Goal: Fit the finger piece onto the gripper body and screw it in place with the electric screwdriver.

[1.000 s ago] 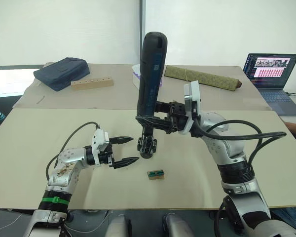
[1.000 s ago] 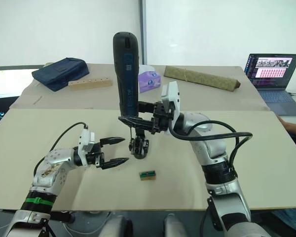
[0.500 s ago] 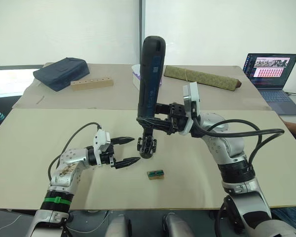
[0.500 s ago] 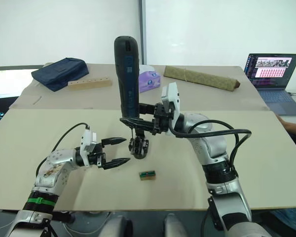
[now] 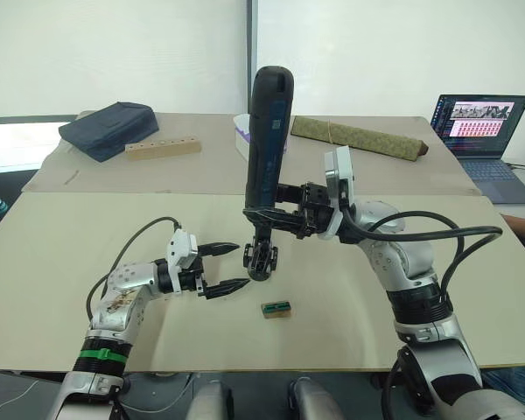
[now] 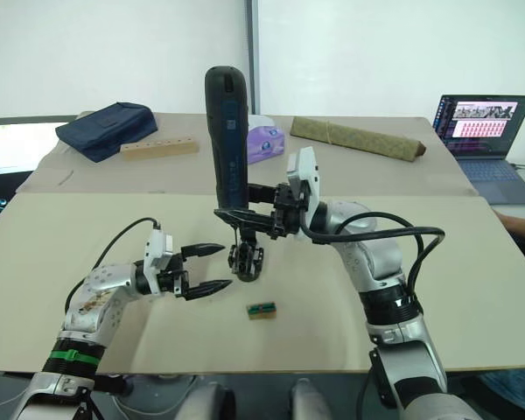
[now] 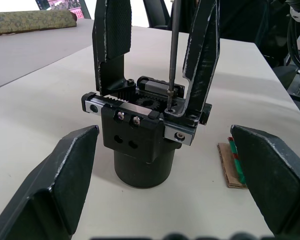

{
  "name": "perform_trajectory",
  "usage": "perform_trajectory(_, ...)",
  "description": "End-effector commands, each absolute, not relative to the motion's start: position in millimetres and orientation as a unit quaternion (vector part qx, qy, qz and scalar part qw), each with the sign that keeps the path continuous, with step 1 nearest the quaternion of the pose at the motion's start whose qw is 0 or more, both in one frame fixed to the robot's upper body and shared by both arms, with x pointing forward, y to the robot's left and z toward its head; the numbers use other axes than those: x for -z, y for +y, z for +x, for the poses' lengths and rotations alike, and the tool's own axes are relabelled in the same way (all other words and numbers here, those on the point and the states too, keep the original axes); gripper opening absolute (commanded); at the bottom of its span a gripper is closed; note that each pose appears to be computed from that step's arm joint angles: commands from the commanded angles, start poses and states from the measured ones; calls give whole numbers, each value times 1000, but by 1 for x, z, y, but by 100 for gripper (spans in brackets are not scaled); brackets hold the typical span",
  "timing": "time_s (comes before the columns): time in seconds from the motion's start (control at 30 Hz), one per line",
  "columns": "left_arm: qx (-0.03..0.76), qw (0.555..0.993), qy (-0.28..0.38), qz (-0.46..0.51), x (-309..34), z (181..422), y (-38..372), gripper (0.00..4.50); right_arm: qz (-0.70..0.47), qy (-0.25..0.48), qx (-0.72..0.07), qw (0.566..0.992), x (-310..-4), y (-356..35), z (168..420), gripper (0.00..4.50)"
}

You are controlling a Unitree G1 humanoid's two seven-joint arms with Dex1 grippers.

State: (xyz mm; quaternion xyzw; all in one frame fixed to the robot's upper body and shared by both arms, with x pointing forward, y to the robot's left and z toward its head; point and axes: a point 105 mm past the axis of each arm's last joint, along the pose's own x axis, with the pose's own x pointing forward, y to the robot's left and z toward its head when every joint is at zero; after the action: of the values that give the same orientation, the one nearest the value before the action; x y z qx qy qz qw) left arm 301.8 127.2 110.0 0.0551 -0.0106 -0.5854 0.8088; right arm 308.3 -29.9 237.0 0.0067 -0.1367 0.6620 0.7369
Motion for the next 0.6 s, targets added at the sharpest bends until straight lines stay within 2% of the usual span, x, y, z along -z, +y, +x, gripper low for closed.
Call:
perform_trajectory(0.03, 587, 806, -30, 64, -119, 305, 125, 450, -8, -167, -667, 726, -255, -30, 303, 194)
perform_trajectory(0.6, 583, 810, -28, 64, -112, 307, 124, 450, -10, -162, -668, 726, -253, -31, 304, 194)
